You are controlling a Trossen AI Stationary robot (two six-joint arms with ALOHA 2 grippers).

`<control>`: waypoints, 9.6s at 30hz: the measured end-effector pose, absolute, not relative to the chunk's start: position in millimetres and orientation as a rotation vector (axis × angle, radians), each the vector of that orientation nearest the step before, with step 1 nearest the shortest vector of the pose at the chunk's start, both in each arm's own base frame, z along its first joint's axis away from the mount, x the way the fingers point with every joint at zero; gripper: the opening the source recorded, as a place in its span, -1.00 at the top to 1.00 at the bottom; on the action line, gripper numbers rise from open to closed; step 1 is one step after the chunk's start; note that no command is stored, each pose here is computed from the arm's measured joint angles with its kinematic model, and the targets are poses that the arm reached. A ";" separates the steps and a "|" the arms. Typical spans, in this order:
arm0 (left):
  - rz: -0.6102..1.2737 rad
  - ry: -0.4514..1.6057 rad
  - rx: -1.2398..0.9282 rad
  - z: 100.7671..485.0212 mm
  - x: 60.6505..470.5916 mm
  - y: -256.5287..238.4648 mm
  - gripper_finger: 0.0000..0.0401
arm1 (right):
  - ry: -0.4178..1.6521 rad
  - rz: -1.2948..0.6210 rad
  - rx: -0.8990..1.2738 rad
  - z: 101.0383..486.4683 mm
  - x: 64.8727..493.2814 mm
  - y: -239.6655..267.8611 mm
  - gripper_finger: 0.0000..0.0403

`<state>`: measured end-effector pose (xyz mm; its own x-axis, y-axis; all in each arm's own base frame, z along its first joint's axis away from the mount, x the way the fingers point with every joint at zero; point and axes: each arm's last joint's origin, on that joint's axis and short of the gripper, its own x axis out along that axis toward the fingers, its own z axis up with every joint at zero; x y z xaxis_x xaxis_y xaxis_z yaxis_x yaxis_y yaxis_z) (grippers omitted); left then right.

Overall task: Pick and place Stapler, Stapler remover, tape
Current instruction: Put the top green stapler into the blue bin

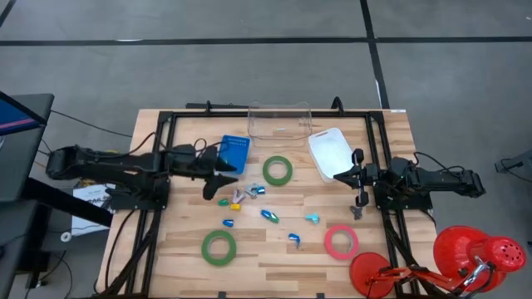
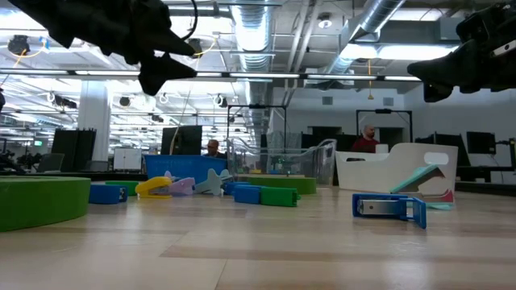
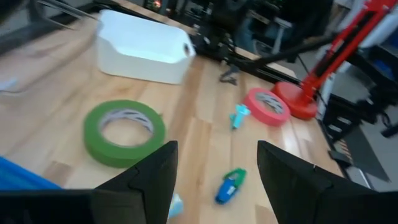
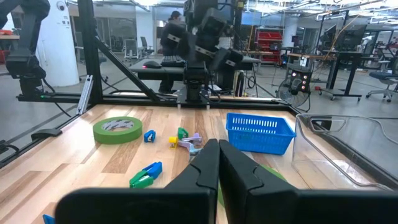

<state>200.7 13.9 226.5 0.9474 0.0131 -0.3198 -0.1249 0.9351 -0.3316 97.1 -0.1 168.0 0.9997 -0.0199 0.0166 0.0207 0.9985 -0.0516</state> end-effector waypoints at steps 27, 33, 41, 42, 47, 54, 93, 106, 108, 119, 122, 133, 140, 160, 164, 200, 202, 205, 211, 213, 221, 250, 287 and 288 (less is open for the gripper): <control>-0.053 0.558 -0.242 263.2 199.2 -20.4 -0.04 | -0.016 -0.021 -0.052 168.0 97.1 -0.2 1.00; 0.020 0.651 -0.226 255.8 195.0 -23.9 -0.04 | -0.016 -0.021 -0.052 168.0 97.1 -0.2 1.00; 0.068 0.772 -0.251 237.4 204.4 -26.3 -0.04 | -0.016 -0.021 -0.052 167.9 97.1 -0.2 1.00; 0.070 0.786 -0.249 234.7 206.3 -26.6 -0.04 | -0.016 -0.021 -0.052 167.9 97.1 -0.2 1.00; 0.083 0.855 -0.239 221.2 214.6 -27.7 -0.04 | -0.016 -0.021 -0.052 168.0 97.1 -0.2 1.00; 0.098 0.934 -0.227 205.1 223.1 -28.9 -0.04 | -0.016 -0.020 -0.052 168.0 97.1 -0.2 1.00; 0.267 1.199 -0.196 158.4 229.3 -33.1 -0.28 | -0.016 -0.020 -0.052 167.9 97.1 -0.1 1.00; 0.186 1.208 -0.072 155.0 225.0 -44.7 -0.48 | -0.016 -0.021 -0.052 168.0 97.1 -0.2 1.00; 0.194 1.220 -0.072 151.3 222.0 -43.9 -0.47 | -0.016 -0.020 -0.052 168.0 97.1 -0.2 1.00; 0.194 1.201 -0.081 141.0 217.6 -42.9 -0.44 | -0.016 -0.021 -0.052 168.0 97.1 -0.2 1.00; 0.192 1.190 -0.084 141.3 218.7 -43.1 -0.43 | -0.016 -0.020 -0.052 168.0 97.1 -0.1 1.00; 0.188 1.180 -0.085 139.2 218.0 -42.9 -0.18 | -0.016 -0.021 -0.052 168.0 97.1 -0.2 1.00; 0.187 1.173 -0.088 138.6 218.3 -42.8 -0.06 | -0.016 -0.020 -0.052 167.9 97.1 -0.2 1.00; 0.193 1.166 -0.096 131.3 224.6 -42.0 0.24 | -0.016 -0.020 -0.052 167.9 97.1 -0.2 1.00; 0.193 1.166 -0.096 131.2 224.6 -42.0 0.34 | -0.016 -0.021 -0.052 168.0 97.1 -0.2 1.00; 0.192 1.017 -0.152 169.0 245.5 -38.7 0.47 | -0.016 -0.021 -0.052 167.9 97.1 -0.2 1.00; 0.196 0.988 -0.163 175.9 243.8 -36.0 0.47 | -0.016 -0.020 -0.052 167.9 97.1 -0.1 1.00; 0.200 0.936 -0.182 188.1 239.9 -31.6 0.47 | -0.016 -0.020 -0.052 168.0 97.1 -0.1 1.00; 0.251 0.822 -0.209 210.7 231.4 -19.6 0.47 | -0.016 -0.020 -0.052 168.0 97.1 -0.2 1.00; 0.267 0.796 -0.210 216.5 228.4 -14.7 0.47 | -0.016 -0.021 -0.052 167.9 97.1 -0.2 1.00; 0.285 0.765 -0.166 223.8 224.9 -2.1 0.47 | -0.016 -0.021 -0.052 168.0 97.1 -0.2 1.00; 0.582 0.770 -0.186 223.6 210.6 78.8 0.47 | -0.016 -0.020 -0.052 168.0 97.1 -0.2 1.00; 0.604 0.956 -0.224 172.9 233.1 97.8 0.47 | -0.016 -0.020 -0.052 168.0 97.1 -0.1 1.00; 0.593 0.953 -0.229 173.0 233.6 97.4 0.46 | -0.016 -0.020 -0.052 168.0 97.1 -0.1 1.00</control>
<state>233.6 97.4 173.0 0.4355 0.3741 -0.8188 -0.5693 0.8190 0.0715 97.1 -0.1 168.0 0.9997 -0.0198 0.0166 0.0207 0.9985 -0.0516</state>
